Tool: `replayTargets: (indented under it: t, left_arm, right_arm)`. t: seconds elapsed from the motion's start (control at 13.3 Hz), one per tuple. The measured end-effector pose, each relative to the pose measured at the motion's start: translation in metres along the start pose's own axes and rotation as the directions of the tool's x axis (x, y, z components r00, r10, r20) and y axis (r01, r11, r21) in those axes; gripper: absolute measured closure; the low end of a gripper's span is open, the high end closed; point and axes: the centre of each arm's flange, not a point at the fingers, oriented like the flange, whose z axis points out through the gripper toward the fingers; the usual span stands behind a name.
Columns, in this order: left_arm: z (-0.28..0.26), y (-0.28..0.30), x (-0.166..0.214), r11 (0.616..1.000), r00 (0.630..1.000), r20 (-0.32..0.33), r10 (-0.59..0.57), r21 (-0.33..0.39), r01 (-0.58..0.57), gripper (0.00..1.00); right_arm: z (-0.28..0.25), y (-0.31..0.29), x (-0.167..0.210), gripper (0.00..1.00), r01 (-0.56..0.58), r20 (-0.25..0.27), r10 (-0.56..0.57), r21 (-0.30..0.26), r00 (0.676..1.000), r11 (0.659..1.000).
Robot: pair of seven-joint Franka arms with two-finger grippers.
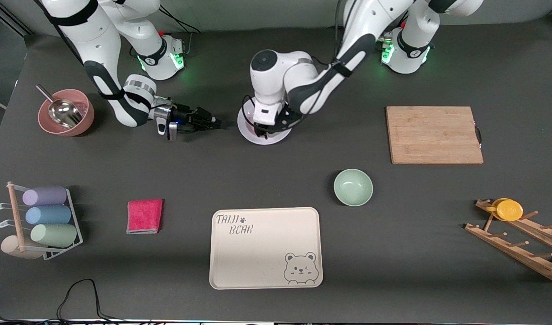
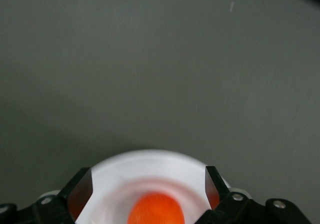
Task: Place orange and plate with both arms
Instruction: 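Release the orange on the plate and withdraw the left gripper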
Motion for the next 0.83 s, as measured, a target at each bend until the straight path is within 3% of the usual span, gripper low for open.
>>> replayTargets:
  t: [0.15,0.38,0.6,0.83]
  left_arm:
    - [-0.022,-0.01,0.057,0.998,0.998,-0.007,0.056,0.028,-0.055,0.0]
    - [-0.083,-0.049,0.152,0.987,0.986,0.073,0.149,0.056,-0.154,0.0]
    - [-0.149,-0.122,0.248,0.954,0.958,0.091,0.272,0.107,-0.281,0.0]
    - [-0.193,-0.218,0.336,0.915,0.912,0.162,0.377,0.088,-0.394,0.0]
  right_arm:
    - [0.013,-0.003,-0.007,0.68,0.006,-0.007,-0.006,0.01,1.0,1.0]
    - [0.019,0.0,-0.012,0.68,0.01,-0.013,-0.01,0.01,1.0,1.0]
    - [0.03,0.002,-0.017,0.68,0.004,-0.04,-0.004,0.011,0.999,1.0]
    - [0.053,-0.006,-0.025,0.68,0.001,-0.047,0.001,0.031,0.999,1.0]
